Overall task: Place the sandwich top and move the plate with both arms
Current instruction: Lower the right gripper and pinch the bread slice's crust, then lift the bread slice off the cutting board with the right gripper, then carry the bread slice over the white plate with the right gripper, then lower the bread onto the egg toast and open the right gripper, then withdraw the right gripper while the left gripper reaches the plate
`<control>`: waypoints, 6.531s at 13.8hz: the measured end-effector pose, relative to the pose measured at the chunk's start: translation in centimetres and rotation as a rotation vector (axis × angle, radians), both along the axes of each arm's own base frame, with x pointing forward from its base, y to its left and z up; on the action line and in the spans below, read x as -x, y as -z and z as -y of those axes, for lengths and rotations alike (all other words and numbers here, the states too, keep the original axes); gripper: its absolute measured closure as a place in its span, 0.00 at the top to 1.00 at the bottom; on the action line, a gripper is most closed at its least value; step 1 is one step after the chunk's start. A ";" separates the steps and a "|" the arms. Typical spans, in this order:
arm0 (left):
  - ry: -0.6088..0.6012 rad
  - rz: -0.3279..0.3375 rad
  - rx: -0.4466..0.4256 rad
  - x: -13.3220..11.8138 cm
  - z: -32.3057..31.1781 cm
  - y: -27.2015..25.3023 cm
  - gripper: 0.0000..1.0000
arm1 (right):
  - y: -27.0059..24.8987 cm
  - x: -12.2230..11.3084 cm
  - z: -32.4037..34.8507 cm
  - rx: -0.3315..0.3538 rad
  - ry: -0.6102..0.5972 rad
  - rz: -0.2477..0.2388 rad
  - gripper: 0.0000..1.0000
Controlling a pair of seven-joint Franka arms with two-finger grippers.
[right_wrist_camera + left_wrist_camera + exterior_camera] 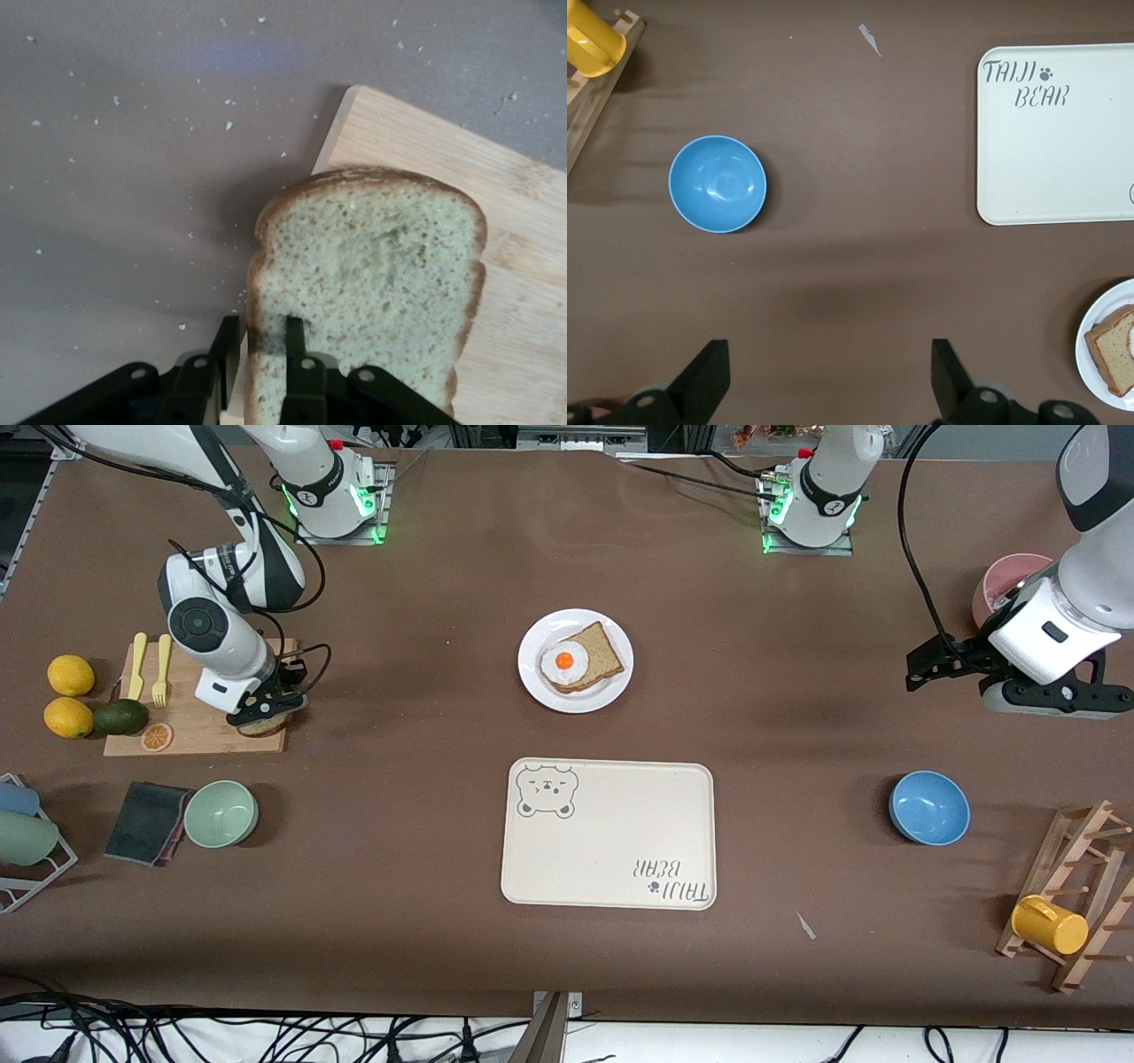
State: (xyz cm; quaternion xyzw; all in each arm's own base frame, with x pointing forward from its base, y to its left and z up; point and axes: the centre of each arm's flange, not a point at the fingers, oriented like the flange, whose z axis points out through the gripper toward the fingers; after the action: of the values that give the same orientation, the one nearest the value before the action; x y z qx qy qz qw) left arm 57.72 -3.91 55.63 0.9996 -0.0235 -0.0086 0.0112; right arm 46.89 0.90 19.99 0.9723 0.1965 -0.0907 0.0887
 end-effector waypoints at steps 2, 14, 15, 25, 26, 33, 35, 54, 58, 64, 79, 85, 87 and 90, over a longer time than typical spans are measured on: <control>0.000 0.000 0.000 0.0 0.0 0.0 1.00 | 0.1 0.0 0.0 0.000 -0.001 0.000 0.27; 0.000 -0.002 0.000 0.0 0.0 0.0 1.00 | 0.2 0.1 -0.3 0.037 -0.003 0.016 0.06; 0.000 -0.002 0.000 0.0 0.0 0.0 1.00 | 0.2 0.0 -0.3 0.037 -0.002 0.017 0.06; 0.001 -0.002 0.000 0.0 0.1 0.0 1.00 | -2.7 -2.8 -3.3 0.091 0.058 0.022 0.05; 0.001 -0.002 0.000 0.0 0.1 0.0 1.00 | -3.1 -3.0 -4.1 0.092 0.067 0.022 0.05; 0.001 -0.003 0.000 0.0 0.1 0.0 1.00 | -9.1 -5.9 -11.2 0.016 0.154 -0.022 0.05; 0.001 -0.003 0.000 0.0 0.1 0.0 1.00 | -10.7 -6.2 -13.6 0.014 0.178 -0.014 0.05; 0.000 0.000 0.001 -0.3 0.0 0.4 1.00 | -15.0 7.1 -47.2 -0.035 0.542 0.042 0.05; 0.000 0.000 0.001 -0.3 0.0 0.4 1.00 | -14.1 8.9 -50.5 -0.080 0.577 0.054 0.05; 0.001 0.000 0.001 -0.3 0.1 0.4 1.00 | -9.4 9.4 -53.2 -0.104 0.597 0.062 0.05; 0.004 0.000 0.001 -0.3 0.2 0.4 1.00 | -5.5 5.9 -53.7 -0.121 0.632 0.080 0.05; 0.005 0.000 0.001 -0.3 0.3 0.4 1.00 | -6.7 4.7 -54.0 -0.144 0.637 0.101 0.52; 0.007 0.000 0.001 -0.3 0.4 0.4 1.00 | -8.1 3.6 -54.1 -0.145 0.649 0.110 0.73; 0.010 0.001 0.001 -0.2 0.6 0.4 1.00 | -11.7 0.9 -53.3 -0.121 0.680 0.120 1.00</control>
State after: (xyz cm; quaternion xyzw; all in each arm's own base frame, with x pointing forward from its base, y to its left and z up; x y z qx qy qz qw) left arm 57.96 -4.49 55.25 0.9995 -0.0285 -0.0082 0.0119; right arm 46.01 54.25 31.64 0.9892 -0.1392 -0.0460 0.0072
